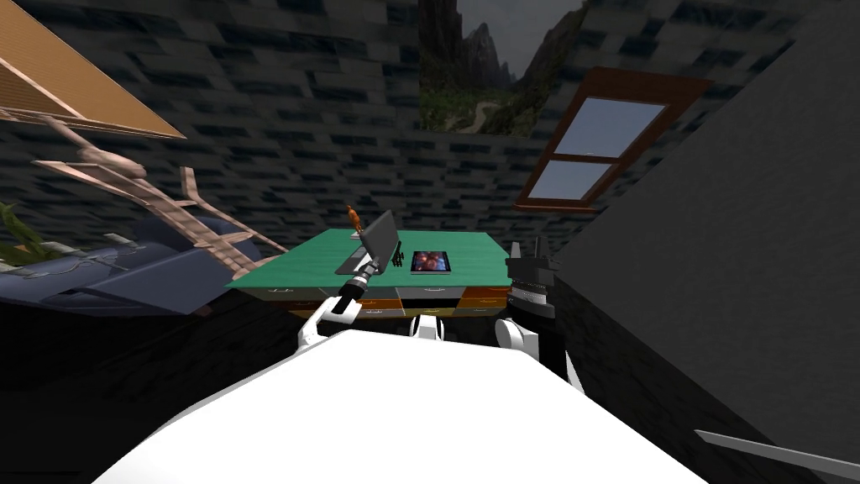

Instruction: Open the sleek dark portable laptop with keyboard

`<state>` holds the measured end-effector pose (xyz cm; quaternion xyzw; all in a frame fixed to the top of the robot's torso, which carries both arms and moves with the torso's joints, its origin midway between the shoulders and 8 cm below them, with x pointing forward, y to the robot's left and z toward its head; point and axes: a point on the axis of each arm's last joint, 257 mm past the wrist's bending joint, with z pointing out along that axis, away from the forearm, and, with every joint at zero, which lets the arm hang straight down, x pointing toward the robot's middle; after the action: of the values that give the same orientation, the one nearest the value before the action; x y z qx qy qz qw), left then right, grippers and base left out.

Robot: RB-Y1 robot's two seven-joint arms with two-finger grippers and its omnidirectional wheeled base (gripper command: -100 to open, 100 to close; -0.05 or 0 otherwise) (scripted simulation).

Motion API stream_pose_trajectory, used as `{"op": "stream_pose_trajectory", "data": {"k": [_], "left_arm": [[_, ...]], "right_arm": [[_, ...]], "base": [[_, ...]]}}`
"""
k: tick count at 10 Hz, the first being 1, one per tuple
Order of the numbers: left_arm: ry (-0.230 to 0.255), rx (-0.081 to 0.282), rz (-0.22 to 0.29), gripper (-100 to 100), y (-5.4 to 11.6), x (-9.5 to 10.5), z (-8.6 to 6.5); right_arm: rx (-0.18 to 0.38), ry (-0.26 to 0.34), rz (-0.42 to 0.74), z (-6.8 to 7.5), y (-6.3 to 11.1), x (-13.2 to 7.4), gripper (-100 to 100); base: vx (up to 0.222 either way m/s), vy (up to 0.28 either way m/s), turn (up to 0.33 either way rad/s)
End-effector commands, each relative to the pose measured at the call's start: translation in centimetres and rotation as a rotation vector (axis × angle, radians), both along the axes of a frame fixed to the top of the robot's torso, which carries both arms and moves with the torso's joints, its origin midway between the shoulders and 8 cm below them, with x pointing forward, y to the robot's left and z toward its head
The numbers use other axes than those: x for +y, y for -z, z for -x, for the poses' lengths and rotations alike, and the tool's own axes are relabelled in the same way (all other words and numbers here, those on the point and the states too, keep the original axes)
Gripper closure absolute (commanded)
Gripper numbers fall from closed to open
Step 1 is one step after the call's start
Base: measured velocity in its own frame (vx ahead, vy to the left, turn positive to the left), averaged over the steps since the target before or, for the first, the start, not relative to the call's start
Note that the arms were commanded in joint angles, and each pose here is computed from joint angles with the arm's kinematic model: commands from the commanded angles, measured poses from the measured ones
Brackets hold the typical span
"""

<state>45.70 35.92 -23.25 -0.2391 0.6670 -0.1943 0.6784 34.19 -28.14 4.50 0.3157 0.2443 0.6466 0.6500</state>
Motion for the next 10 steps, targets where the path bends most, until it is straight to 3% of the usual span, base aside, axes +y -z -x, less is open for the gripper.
{"op": "stream_pose_trajectory", "data": {"k": [1,2,3,4,5,6,7,8,9,10], "left_arm": [[0.013,-0.017,0.026,100,-0.2,-0.2,-2.3],[0.001,0.017,0.029,100,1.5,0.3,-2.0],[0.0,0.02,0.029,100,1.7,0.4,-2.0],[0.022,-0.022,0.061,100,0.2,-0.2,-3.5],[0.025,-0.029,0.063,100,0.0,-0.3,-4.3],[0.023,-0.023,0.066,100,0.3,-0.3,-5.0],[0.012,0.008,0.068,100,1.9,0.2,-4.8],[0.008,0.018,0.069,100,2.4,0.4,-4.7],[0.031,-0.028,0.101,100,0.6,-0.2,-6.3],[0.031,-0.025,0.103,100,0.7,-0.3,-6.9]], "right_arm": [[0.0,0.0,0.0,0.0,0.0,0.0,0],[0.0,0.0,0.0,0.0,0.0,0.0,0],[0.0,0.0,0.0,0.0,0.0,0.0,0],[0.0,0.0,0.0,0.0,0.0,0.0,0],[0.0,0.0,0.0,0.0,0.0,0.0,0],[0.0,0.0,0.0,0.0,0.0,0.0,0],[0.0,0.0,0.0,0.0,0.0,0.0,0],[0.0,0.0,0.0,0.0,0.0,0.0,0],[0.0,0.0,0.0,0.0,0.0,0.0,0],[0.0,0.0,0.0,0.0,0.0,0.0,0]], "base": [[-0.047,0.001,-0.001],[0.0,0.0,0.0],[0.013,0.004,0.002],[-0.074,0.005,0.033],[-0.1,0.016,0.019],[-0.055,0.011,-0.003],[-0.011,0.007,-0.004],[0.013,0.005,-0.01],[-0.072,0.015,0.044],[-0.1,0.01,0.022]]}}
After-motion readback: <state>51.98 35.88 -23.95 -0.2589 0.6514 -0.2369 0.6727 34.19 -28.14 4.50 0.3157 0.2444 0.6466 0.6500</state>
